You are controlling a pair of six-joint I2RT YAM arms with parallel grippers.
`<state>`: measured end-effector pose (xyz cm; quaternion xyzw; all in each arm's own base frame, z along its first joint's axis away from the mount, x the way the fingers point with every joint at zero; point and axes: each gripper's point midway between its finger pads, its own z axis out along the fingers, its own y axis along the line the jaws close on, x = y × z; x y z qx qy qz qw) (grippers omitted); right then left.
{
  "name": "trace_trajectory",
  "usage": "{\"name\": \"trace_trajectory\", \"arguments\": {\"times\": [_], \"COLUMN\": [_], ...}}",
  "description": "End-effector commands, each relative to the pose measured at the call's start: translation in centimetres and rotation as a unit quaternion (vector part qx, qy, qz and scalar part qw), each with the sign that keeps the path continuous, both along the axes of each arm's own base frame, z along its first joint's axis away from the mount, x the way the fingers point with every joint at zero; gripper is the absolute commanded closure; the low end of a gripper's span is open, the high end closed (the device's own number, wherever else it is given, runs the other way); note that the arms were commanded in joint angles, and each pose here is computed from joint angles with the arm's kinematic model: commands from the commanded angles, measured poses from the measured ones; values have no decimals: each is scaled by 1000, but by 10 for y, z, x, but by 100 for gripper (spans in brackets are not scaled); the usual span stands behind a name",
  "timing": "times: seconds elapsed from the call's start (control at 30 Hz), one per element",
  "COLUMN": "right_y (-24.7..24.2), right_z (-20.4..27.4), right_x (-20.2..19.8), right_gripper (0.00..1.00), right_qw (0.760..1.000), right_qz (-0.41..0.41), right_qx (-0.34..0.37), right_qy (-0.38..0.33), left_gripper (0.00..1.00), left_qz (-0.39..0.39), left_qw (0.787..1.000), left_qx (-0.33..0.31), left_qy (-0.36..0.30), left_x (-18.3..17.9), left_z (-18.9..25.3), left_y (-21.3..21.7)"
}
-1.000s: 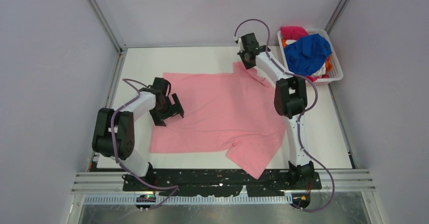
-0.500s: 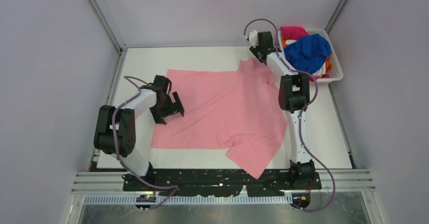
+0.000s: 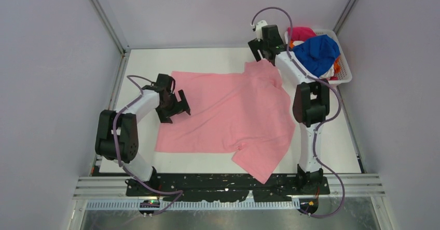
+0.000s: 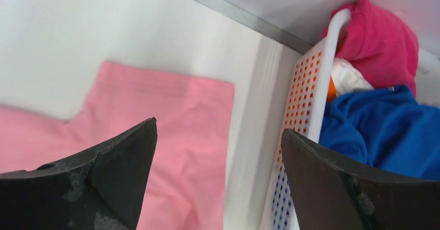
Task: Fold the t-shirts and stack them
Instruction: Flatten out the tshirt
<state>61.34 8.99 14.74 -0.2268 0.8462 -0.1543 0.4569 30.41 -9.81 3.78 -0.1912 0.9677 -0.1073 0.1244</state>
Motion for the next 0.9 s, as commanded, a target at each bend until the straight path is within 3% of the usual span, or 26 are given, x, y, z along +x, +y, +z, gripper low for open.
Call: {"name": "trace_trajectory", "arguments": {"times": [0.0, 0.17, 0.27, 0.47, 0.6, 0.87], "right_y": [17, 34, 31, 26, 30, 26], "right_z": [66, 6, -5, -52, -73, -103], "right_x": [-61, -138, -149, -138, -122, -93], "right_gripper": [5, 5, 5, 5, 5, 5], "right_qw": [982, 960, 956, 952, 938, 931], "right_qz": [-68, -56, -73, -102, -109, -130], "right_qx": [175, 266, 276, 254, 281, 274], "right_qy": [-13, 66, 76, 137, 171, 205], "left_gripper": [0, 0, 0, 0, 0, 0], "left_qz": [-13, -14, -17, -16, -13, 0], "left_qw": [997, 996, 996, 997, 998, 1000], "left_qx": [-5, -11, -18, -30, -28, -23], "left_qy": [-70, -88, -86, -69, -55, -18], "left_x": [20, 14, 15, 24, 29, 37], "left_z": [43, 49, 46, 32, 23, 1], "left_y": [-2, -1, -4, -11, -9, -4]}}
